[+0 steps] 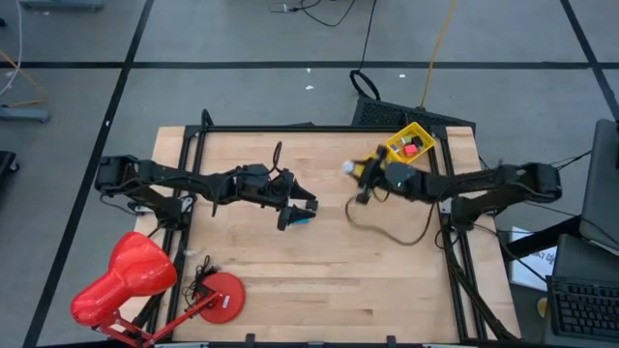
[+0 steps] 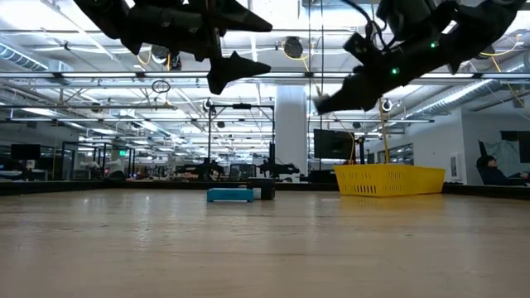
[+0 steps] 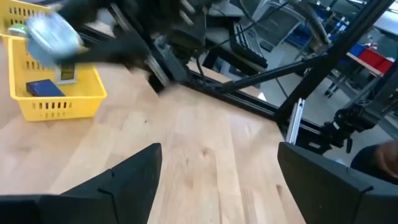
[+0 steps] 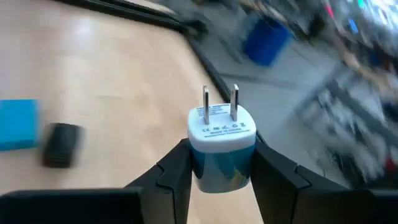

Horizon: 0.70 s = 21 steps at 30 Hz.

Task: Pick & Place Office items
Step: Put the blue charger adapter into the top yellow basket

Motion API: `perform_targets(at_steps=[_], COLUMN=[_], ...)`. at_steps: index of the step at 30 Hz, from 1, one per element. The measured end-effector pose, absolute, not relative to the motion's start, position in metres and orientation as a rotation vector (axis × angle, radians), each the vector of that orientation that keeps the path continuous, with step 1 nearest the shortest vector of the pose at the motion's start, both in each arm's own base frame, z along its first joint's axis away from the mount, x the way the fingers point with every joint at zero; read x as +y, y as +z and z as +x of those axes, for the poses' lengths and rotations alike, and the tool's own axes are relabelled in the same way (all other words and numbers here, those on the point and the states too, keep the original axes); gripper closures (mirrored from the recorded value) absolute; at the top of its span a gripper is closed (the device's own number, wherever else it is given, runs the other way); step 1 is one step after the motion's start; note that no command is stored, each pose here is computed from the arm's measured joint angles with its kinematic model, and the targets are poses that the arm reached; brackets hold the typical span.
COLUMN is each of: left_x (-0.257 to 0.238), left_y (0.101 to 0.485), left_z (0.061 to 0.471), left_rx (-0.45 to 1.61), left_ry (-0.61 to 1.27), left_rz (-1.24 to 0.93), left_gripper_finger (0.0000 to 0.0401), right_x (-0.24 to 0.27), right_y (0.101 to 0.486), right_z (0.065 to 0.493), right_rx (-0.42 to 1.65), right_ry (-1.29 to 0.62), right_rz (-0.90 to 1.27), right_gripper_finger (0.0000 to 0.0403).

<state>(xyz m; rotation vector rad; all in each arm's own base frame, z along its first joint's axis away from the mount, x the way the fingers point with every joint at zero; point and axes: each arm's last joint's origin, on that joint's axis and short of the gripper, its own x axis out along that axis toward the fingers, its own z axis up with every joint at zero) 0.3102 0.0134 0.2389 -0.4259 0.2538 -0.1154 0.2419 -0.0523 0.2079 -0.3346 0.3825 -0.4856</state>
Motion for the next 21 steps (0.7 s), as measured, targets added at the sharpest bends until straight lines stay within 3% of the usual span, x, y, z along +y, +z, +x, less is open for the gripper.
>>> perform_targets(at_steps=[10,21], left_x=[0.013,0.014], left_y=[0.240,0.242], left_z=[0.310,0.311], left_rx=[0.243,0.225], left_ry=[-0.117,-0.120], left_rz=[-0.427,-0.424], left_gripper_finger=[0.0077,0.0077], right_x=[-0.107,-0.125], right_y=[0.188,0.149], right_z=[0.157,0.114], right_rx=[0.333,0.435], right_ry=[-0.938,-1.105], right_rz=[0.017,0.168], right_gripper_finger=[0.0281,0.0283])
